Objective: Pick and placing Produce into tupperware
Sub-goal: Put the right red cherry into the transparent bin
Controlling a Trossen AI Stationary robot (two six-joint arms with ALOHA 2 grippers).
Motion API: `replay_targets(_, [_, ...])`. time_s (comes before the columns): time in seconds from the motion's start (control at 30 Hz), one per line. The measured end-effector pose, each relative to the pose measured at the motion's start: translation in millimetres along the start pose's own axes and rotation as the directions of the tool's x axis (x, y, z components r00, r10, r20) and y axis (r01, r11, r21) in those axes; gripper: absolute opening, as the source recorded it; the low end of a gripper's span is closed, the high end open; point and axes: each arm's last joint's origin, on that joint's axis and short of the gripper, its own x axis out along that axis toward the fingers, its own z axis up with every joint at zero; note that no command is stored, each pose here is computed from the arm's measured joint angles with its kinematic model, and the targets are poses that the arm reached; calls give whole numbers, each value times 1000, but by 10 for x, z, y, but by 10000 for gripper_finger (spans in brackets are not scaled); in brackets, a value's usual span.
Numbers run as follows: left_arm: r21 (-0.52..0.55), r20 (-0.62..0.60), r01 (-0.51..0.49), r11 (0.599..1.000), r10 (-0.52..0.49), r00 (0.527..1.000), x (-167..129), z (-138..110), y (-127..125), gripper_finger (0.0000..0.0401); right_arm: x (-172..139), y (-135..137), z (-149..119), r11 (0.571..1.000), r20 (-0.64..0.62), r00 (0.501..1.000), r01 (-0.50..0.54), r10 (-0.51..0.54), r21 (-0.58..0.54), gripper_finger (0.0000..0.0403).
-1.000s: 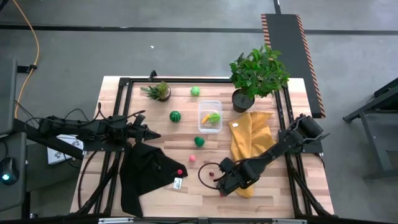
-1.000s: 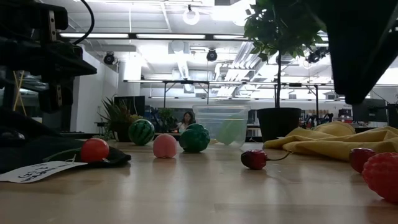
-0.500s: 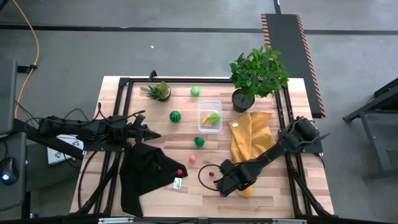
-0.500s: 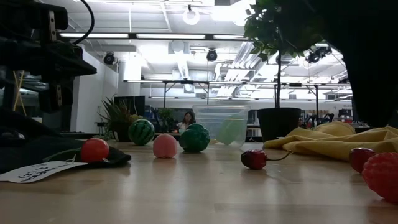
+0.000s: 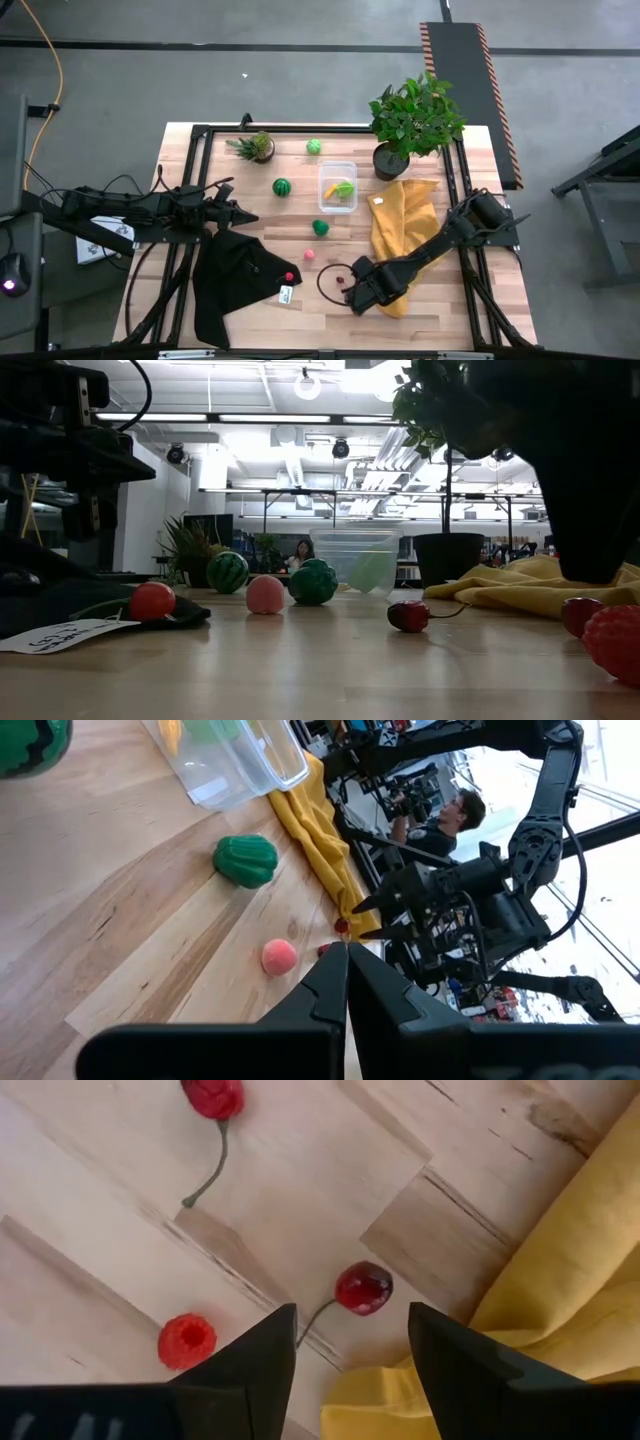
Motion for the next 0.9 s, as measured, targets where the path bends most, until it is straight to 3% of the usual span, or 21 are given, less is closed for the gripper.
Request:
replay_targets(0.37, [0, 0, 0, 1000, 0, 1000, 0, 0, 0, 1, 6, -8, 36, 990, -3, 1000, 4, -4, 142, 186])
replay_targets(0.6, [0, 0, 0, 1000, 0, 1000, 0, 0, 0, 1, 6, 5, 37, 958, -6, 1000, -8, 10, 287, 186])
replay_targets(0.9, [0, 0, 0, 1000, 0, 1000, 0, 0, 0, 1, 6, 0, 36, 919, -6, 1000, -2, 4, 393, 185])
